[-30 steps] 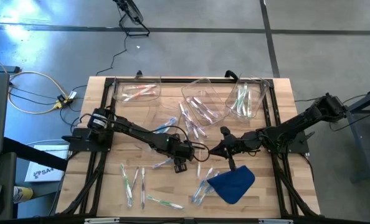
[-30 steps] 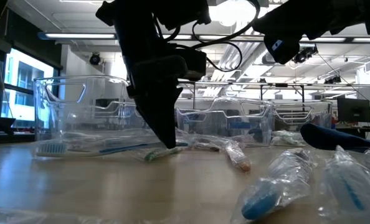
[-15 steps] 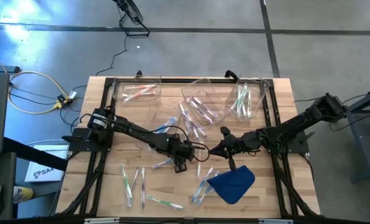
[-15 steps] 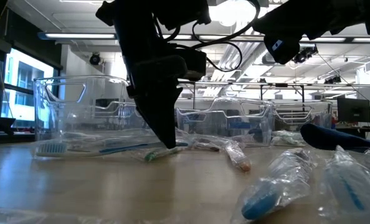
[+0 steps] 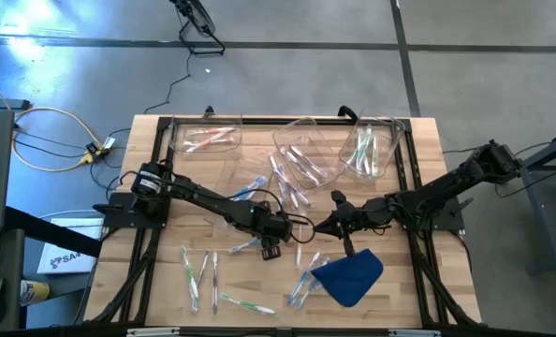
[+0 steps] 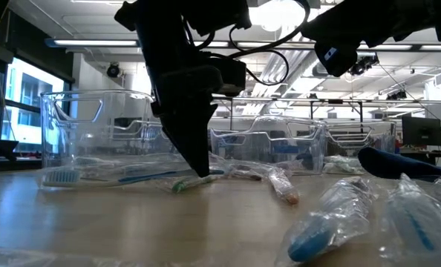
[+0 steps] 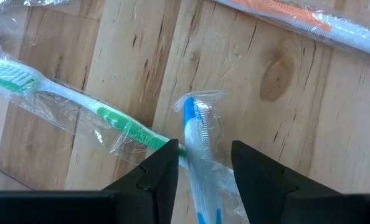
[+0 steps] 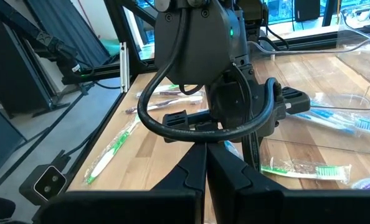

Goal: Pick & Place Toothbrushes
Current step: Put the blue toothbrush into the bottom transparent bin

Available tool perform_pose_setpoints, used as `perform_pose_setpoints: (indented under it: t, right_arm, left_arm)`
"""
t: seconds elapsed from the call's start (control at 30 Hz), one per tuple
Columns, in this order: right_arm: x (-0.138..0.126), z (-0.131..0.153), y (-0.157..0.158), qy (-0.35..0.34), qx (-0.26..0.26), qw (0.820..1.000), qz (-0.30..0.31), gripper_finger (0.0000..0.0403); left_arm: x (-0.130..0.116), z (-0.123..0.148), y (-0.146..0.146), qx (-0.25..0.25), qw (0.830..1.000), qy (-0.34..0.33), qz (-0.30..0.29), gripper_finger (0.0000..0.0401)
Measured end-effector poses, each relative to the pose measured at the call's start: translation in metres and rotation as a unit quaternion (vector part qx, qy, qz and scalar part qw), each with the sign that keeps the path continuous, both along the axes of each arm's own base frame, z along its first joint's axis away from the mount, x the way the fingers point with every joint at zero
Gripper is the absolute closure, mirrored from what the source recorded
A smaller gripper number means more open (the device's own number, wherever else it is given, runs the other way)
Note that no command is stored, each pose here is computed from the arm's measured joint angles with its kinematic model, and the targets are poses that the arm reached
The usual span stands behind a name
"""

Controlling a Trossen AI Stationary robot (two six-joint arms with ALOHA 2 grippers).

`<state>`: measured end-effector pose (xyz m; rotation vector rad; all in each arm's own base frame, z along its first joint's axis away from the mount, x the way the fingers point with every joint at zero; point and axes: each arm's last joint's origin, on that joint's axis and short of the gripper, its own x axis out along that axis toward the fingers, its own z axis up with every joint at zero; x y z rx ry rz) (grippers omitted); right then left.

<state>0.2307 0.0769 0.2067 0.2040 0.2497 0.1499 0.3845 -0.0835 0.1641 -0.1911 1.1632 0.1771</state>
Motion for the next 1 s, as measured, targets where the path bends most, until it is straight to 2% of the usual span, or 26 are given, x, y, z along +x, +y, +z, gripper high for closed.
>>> perform_pose_setpoints:
  t: [0.63, 1.0]
  right_arm:
    - [0.0000, 0.0000, -0.0001, 0.000, 0.000, 1.000, 0.000, 0.0399]
    - [0.0000, 0.0000, 0.0000, 0.000, 0.000, 1.000, 0.000, 0.0399]
  left_arm:
    - [0.0001, -0.0003, -0.0001, -0.001, 1.000, 0.000, 0.000, 0.0263]
    - [0.0003, -0.0005, -0.0001, 0.001, 1.000, 0.000, -0.010, 0.0355]
